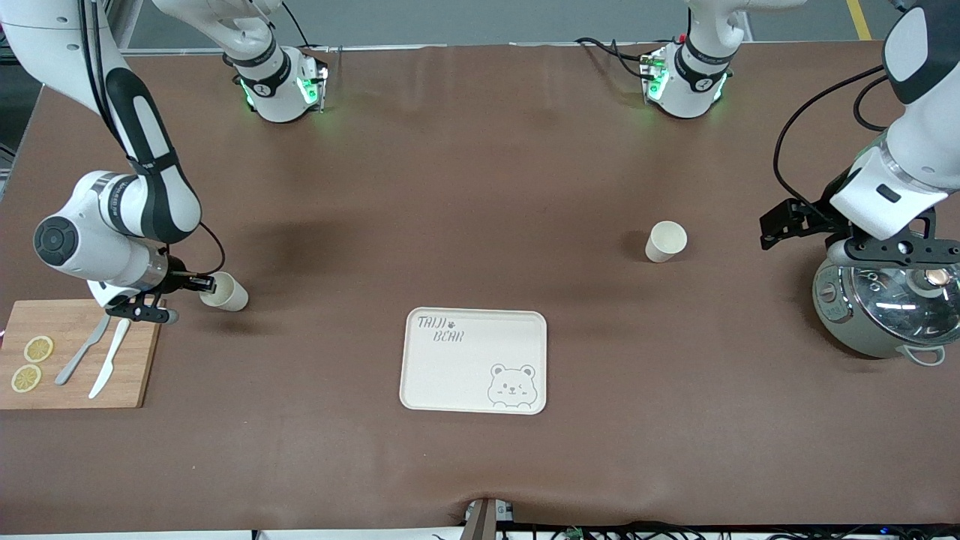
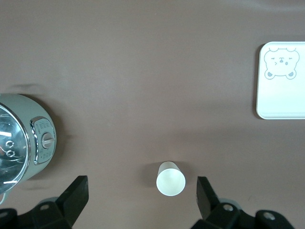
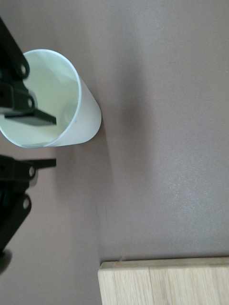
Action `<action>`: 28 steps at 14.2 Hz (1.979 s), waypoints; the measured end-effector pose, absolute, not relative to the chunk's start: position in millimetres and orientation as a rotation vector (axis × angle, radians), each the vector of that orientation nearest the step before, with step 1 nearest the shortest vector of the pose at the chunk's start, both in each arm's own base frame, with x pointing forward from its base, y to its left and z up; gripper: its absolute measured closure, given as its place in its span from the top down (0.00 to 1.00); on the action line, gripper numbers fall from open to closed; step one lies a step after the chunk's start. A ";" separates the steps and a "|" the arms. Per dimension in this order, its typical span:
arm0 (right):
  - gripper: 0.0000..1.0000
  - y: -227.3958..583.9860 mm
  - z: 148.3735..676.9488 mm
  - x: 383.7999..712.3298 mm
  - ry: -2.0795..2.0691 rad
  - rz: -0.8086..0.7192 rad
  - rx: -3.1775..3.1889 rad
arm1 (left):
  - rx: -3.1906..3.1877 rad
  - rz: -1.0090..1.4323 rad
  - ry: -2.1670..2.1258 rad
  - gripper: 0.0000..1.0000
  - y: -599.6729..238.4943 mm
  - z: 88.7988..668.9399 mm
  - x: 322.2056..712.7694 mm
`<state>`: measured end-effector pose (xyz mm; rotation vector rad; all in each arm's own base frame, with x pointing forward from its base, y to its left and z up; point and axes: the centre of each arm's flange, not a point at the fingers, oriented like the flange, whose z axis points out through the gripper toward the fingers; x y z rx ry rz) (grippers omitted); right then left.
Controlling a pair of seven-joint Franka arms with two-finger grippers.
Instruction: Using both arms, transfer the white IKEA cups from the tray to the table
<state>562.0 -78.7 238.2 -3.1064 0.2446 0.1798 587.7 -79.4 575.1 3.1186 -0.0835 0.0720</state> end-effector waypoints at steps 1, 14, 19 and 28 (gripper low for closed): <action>0.51 -78.8 237.9 561.6 0.245 0.185 -3.106 | 3.119 0.072 -0.086 1.00 -79.6 575.0 587.7; 1.00 -75.5 275.8 569.2 0.227 0.524 -3.030 | 3.151 0.052 -0.200 1.00 -71.6 573.8 587.0; 1.00 -79.7 325.0 594.8 0.219 0.629 -2.999 | 3.151 0.052 -0.201 1.00 -71.7 574.0 587.0; 1.00 -69.4 429.1 632.4 0.159 0.683 -3.006 | 3.150 0.053 -0.206 1.00 -73.1 574.3 586.8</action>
